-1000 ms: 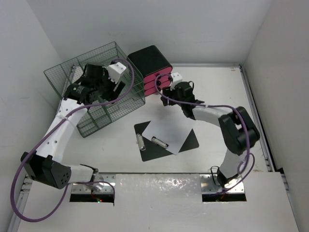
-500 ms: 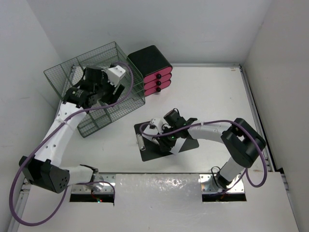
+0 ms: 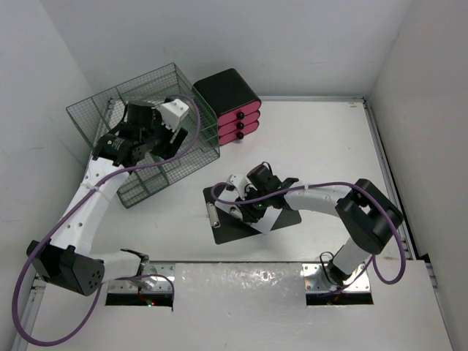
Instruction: Organize the desk
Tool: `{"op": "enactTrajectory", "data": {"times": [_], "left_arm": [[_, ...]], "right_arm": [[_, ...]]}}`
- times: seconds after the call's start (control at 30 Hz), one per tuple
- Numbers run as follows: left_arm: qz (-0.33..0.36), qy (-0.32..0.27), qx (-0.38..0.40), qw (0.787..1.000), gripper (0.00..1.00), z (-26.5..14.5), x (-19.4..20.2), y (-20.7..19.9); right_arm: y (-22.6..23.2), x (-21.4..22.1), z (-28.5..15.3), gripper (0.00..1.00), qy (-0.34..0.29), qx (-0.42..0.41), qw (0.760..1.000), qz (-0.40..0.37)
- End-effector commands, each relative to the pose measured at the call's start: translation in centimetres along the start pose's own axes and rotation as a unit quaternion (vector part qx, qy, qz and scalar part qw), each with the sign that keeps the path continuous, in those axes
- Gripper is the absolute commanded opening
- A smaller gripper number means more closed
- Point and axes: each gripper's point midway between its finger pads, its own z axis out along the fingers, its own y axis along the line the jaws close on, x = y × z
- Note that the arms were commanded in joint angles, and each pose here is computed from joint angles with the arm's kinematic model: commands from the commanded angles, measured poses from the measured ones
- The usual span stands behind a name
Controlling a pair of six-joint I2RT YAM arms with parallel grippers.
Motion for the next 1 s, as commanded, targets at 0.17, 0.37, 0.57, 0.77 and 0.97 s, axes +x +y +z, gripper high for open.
{"op": "enactTrajectory", "data": {"times": [0.17,0.37,0.57,0.77,0.97], "left_arm": [[0.0,-0.031,-0.008,1.0,0.71,-0.8,-1.2,0.2],[0.0,-0.028,-0.003,1.0,0.71,-0.5,-0.9,0.0],[-0.001,-0.026,-0.003,1.0,0.71,-0.3,-0.8,0.0],[0.009,-0.037,0.037,0.999,0.71,-0.9,-1.4,-1.3],[0.014,-0.07,0.073,0.995,0.71,-2.1,-4.2,-1.9]], "right_arm": [[-3.5,-1.3,0.6,0.3,-0.01,0.086,0.996,0.018],[-3.6,-1.0,1.6,0.3,-0.006,0.079,0.997,0.01],[-3.9,0.9,2.6,0.04,0.033,0.085,0.995,0.027],[-3.6,-1.6,0.3,0.0,0.0,0.094,0.992,0.086],[-4.6,-9.6,-5.8,0.0,-0.166,0.102,0.966,0.171]]}}
